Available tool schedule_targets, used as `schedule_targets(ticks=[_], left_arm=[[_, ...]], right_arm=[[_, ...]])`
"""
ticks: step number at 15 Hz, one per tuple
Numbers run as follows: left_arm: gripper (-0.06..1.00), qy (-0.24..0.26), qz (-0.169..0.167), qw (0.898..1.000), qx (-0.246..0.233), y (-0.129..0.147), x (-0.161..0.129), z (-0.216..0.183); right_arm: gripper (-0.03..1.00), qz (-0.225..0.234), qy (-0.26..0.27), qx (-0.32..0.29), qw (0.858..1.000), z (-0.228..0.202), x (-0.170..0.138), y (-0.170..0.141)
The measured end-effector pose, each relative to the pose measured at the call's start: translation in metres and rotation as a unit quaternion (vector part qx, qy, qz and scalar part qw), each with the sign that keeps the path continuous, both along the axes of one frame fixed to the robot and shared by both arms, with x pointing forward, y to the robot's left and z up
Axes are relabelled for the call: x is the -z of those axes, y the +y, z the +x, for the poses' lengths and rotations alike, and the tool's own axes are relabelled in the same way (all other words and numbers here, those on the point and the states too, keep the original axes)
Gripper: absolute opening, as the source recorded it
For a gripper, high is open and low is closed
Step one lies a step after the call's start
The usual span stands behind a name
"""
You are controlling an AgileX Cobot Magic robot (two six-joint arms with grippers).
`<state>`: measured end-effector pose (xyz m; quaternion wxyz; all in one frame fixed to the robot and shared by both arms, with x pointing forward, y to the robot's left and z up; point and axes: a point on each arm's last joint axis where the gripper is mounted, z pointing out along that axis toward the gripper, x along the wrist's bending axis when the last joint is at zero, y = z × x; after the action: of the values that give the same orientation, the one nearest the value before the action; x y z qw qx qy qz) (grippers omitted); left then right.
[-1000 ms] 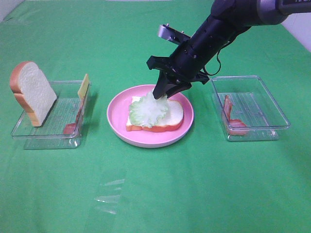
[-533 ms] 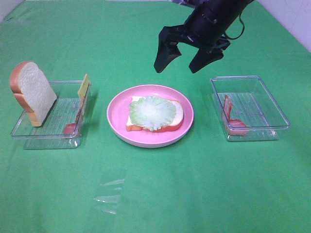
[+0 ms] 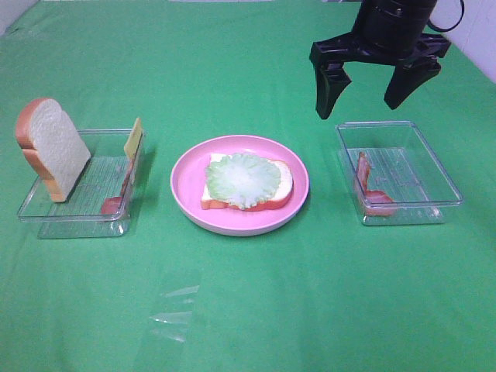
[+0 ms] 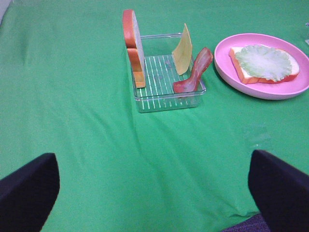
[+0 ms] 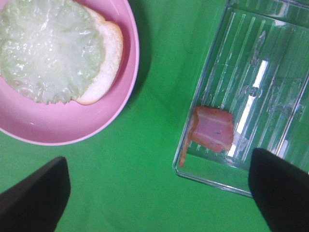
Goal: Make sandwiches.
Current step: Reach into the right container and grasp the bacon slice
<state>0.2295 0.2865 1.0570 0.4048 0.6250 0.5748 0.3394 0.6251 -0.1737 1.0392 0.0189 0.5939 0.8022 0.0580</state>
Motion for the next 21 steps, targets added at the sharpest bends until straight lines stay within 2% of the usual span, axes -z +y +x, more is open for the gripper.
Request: schedule_targets(ticks=[1,2,4,8,16,18,21], left_arm=[[0.98,0.000,0.000,1.000,0.000,0.000,0.000,0.000],[0.98,0.000,0.000,1.000,0.000,0.000,0.000,0.000],[0.98,0.000,0.000,1.000,0.000,0.000,0.000,0.000],[0.98,0.000,0.000,1.000,0.000,0.000,0.000,0.000],[0.98,0.000,0.000,1.000,0.000,0.000,0.000,0.000],[0.98,0.000,0.000,1.000,0.000,0.000,0.000,0.000],[0.98,0.000,0.000,1.000,0.000,0.000,0.000,0.000]], right_arm=[[0.95,0.020,0.010,0.044,0.999,0.007,0.002,-0.020],[0.95,0.022,0.015,0.056,0.998,0.010,0.005,-0.028],[0.95,0.020,0.031,0.065,0.997,0.013,0.017,-0.033],[0.95,0.013,0.095,0.071,0.993,-0.005,0.057,-0.035],[0.91,0.020,0.091,0.082,0.992,0.005,0.101,-0.032],[0.85,0.024,0.086,0.083,0.993,0.006,0.102,-0.031],[0.63,0.025,0.085,0.083,0.993,0.007,0.102,-0.031]])
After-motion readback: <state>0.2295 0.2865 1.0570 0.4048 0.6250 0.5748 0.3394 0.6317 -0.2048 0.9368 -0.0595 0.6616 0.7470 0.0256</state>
